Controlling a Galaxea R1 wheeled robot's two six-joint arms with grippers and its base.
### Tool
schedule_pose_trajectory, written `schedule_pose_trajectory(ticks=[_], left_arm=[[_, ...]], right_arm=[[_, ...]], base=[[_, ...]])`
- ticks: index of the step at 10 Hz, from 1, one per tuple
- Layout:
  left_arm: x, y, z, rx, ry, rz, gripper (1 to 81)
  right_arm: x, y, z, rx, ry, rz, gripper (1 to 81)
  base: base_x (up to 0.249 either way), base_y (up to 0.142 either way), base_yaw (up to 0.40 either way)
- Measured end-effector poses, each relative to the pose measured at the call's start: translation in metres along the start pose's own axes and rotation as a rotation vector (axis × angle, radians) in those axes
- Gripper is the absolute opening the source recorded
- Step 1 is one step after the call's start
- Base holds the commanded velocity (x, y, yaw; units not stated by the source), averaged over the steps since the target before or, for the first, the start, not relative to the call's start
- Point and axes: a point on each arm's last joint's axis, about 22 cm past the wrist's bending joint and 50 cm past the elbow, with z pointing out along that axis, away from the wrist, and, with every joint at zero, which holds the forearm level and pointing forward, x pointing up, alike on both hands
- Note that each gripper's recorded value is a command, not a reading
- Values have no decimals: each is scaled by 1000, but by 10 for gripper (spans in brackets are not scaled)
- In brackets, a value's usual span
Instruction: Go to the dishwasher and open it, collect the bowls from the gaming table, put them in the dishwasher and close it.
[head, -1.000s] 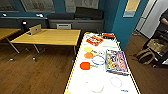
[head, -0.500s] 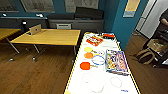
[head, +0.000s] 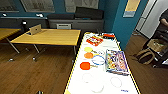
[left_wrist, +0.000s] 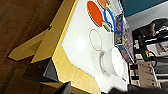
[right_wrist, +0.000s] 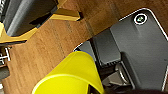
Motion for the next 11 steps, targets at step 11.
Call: schedule_pose_trajectory(ticks=[11], left_arm=[[87, 57, 84, -2, -119, 113, 811]], right_arm=[[-29, 20, 38, -28, -10, 16, 10]], base=[[0, 0, 0]])
